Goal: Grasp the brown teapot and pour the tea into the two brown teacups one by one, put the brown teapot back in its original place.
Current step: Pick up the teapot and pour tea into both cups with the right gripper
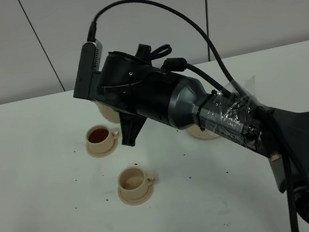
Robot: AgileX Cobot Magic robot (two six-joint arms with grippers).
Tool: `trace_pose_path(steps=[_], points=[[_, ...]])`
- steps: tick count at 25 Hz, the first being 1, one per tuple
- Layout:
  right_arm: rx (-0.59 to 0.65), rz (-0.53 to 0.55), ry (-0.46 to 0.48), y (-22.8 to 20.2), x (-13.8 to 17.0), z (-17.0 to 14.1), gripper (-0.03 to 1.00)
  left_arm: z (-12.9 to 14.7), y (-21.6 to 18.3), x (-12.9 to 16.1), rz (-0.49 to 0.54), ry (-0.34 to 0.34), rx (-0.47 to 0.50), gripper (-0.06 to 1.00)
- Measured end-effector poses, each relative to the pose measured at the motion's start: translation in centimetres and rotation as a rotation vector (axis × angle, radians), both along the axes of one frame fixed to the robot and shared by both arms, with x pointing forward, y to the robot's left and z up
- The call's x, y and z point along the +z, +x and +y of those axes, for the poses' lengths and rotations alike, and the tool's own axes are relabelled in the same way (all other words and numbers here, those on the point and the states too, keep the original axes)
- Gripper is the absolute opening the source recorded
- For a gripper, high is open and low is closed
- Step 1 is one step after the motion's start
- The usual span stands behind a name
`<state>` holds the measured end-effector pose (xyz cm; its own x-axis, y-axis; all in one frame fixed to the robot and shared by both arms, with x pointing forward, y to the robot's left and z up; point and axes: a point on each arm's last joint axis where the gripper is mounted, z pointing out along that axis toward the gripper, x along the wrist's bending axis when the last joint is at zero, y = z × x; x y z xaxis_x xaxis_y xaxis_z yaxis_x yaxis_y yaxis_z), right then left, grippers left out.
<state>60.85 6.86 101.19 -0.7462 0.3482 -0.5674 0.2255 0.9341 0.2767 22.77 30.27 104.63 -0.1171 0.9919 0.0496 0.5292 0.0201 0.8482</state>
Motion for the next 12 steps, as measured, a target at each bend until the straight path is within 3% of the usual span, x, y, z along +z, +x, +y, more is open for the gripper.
trace_pose_path(steps=[5, 12], points=[[-0.072, 0.138, 0.116, 0.2, -0.6, -0.5, 0.09, 0.0, 0.0, 0.0, 0.000, 0.000, 0.000, 0.24], [-0.139, 0.280, 0.197, 0.4, -1.3, -1.2, 0.09, 0.0, 0.0, 0.0, 0.000, 0.000, 0.000, 0.24]])
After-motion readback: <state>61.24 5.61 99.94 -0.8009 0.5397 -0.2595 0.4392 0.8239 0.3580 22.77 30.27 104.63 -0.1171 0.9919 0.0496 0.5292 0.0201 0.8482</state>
